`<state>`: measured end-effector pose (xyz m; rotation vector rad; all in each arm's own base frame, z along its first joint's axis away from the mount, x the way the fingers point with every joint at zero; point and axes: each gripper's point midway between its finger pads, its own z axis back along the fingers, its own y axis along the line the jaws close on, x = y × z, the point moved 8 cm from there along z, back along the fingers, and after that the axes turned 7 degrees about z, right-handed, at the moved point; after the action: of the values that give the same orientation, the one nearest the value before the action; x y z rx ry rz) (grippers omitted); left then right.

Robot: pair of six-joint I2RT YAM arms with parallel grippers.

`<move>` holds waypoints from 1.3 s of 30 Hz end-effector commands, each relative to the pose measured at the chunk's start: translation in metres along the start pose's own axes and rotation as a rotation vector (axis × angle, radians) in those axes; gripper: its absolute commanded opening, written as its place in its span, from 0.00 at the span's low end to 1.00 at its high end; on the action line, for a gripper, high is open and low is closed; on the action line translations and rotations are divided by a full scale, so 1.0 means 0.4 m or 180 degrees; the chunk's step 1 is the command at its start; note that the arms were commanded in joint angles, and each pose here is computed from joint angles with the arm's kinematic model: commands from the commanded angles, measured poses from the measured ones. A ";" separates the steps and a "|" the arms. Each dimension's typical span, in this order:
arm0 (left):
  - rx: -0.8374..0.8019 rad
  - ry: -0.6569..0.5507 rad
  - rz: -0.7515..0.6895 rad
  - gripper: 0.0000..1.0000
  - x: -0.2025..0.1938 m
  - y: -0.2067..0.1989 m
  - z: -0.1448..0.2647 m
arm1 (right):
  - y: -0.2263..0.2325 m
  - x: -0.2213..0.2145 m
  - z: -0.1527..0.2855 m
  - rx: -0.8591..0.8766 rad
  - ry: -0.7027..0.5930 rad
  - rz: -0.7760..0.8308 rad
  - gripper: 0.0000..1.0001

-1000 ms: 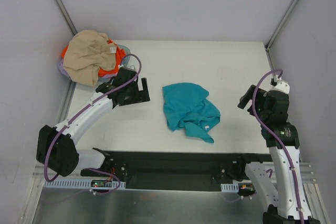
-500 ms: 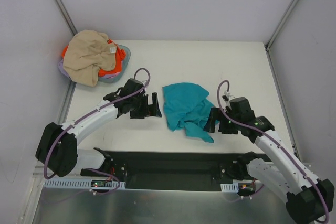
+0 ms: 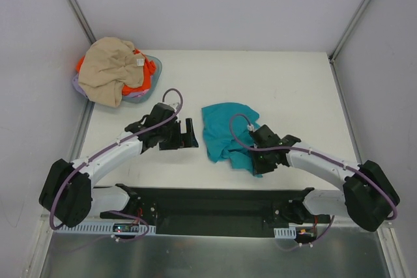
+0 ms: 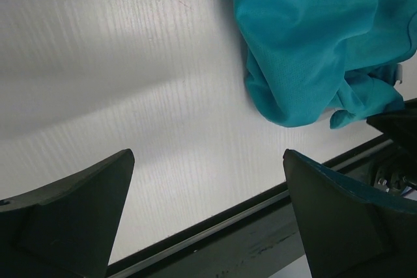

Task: Fold and stack the t-shirts
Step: Move the tshirt to the center of the board, then flatten out the tshirt

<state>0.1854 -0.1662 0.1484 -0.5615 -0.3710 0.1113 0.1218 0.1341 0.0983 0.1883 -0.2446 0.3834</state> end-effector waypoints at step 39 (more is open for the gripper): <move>-0.0153 -0.0044 -0.0079 0.89 0.156 -0.102 -0.107 | -0.337 0.333 0.530 -0.1522 -0.2534 -0.1752 0.03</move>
<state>0.2296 -0.1831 0.1399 -0.4723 -0.3840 0.1702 0.2473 0.0324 0.3166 -0.0298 -1.0162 -0.2074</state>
